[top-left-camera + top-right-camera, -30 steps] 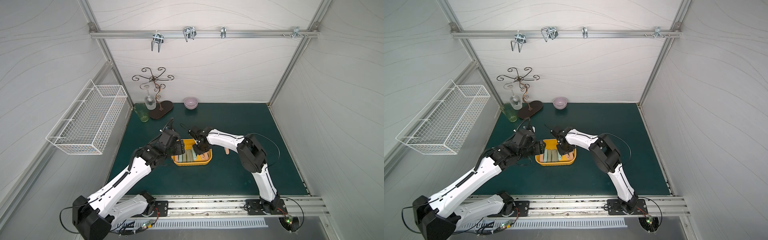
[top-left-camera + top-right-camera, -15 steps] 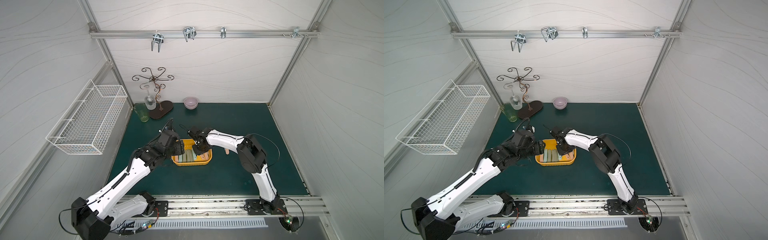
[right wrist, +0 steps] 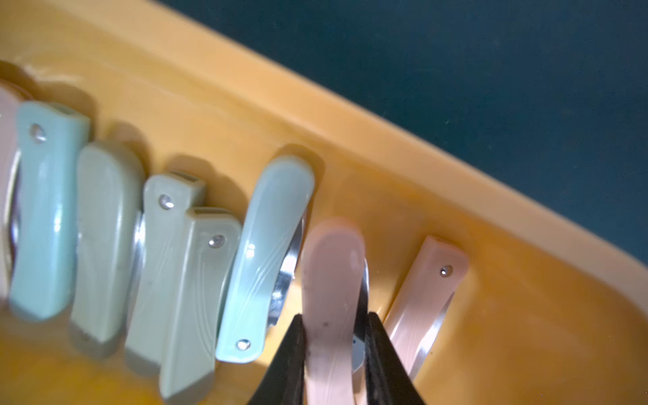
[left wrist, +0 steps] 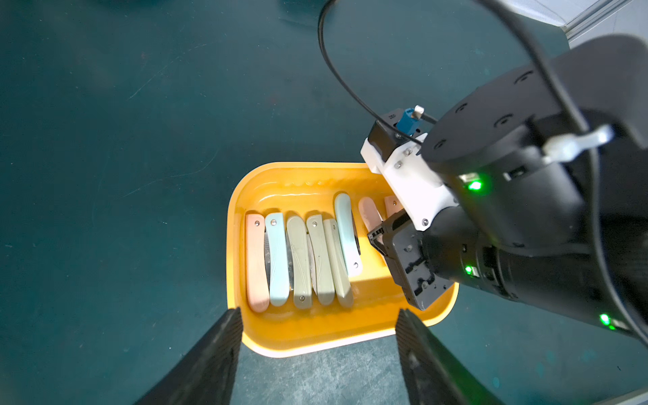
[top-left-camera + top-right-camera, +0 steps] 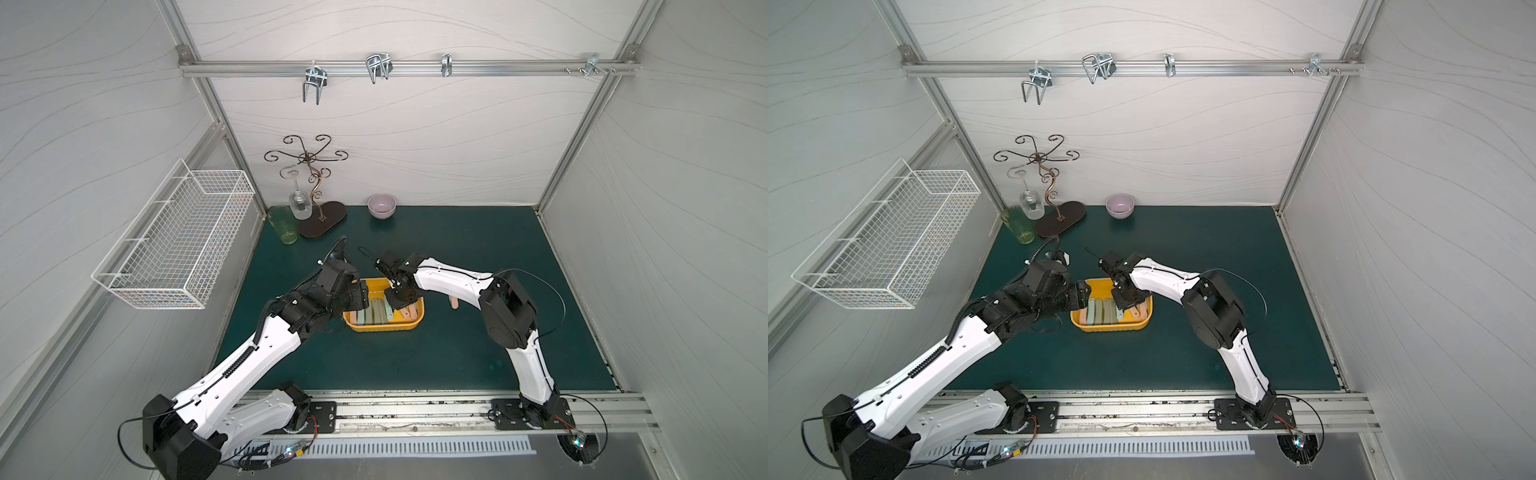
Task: Take the fruit knife out of the storage box
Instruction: Pick up the fruit knife from the storage box.
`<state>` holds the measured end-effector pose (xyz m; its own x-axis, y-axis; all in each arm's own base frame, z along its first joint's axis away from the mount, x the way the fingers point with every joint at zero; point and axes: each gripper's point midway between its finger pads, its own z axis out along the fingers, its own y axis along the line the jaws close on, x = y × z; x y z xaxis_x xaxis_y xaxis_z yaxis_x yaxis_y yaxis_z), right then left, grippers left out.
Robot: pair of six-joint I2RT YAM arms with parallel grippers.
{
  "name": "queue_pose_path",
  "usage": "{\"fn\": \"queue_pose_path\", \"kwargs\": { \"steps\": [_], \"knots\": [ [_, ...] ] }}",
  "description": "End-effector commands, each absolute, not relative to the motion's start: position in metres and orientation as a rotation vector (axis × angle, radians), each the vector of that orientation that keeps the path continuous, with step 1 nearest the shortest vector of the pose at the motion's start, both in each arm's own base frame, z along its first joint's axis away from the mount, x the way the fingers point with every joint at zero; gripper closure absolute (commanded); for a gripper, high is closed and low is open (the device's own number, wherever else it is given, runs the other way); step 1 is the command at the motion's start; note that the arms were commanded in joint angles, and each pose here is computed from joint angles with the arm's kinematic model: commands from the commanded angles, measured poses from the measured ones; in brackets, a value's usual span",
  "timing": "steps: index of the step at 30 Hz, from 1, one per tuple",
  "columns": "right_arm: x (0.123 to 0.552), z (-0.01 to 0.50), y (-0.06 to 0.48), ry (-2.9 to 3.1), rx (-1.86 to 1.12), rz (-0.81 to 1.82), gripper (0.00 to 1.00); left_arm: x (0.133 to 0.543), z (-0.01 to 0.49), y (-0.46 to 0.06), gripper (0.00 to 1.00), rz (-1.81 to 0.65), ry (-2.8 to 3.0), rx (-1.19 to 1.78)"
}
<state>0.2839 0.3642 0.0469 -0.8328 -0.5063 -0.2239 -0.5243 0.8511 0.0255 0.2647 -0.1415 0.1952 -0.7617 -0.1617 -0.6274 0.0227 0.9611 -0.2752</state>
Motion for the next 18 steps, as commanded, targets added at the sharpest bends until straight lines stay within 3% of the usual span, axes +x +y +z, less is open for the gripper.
{"fn": "queue_pose_path", "kwargs": {
  "steps": [1,18],
  "knots": [
    [0.284,0.082,0.368,2.768,-0.788,0.161,0.97,0.269,0.205,-0.14,0.28,-0.361,2.371,-0.112],
    [0.293,0.138,0.357,2.708,-0.728,0.203,0.97,0.272,0.204,-0.143,0.28,-0.363,2.372,-0.115]
  ]
}}
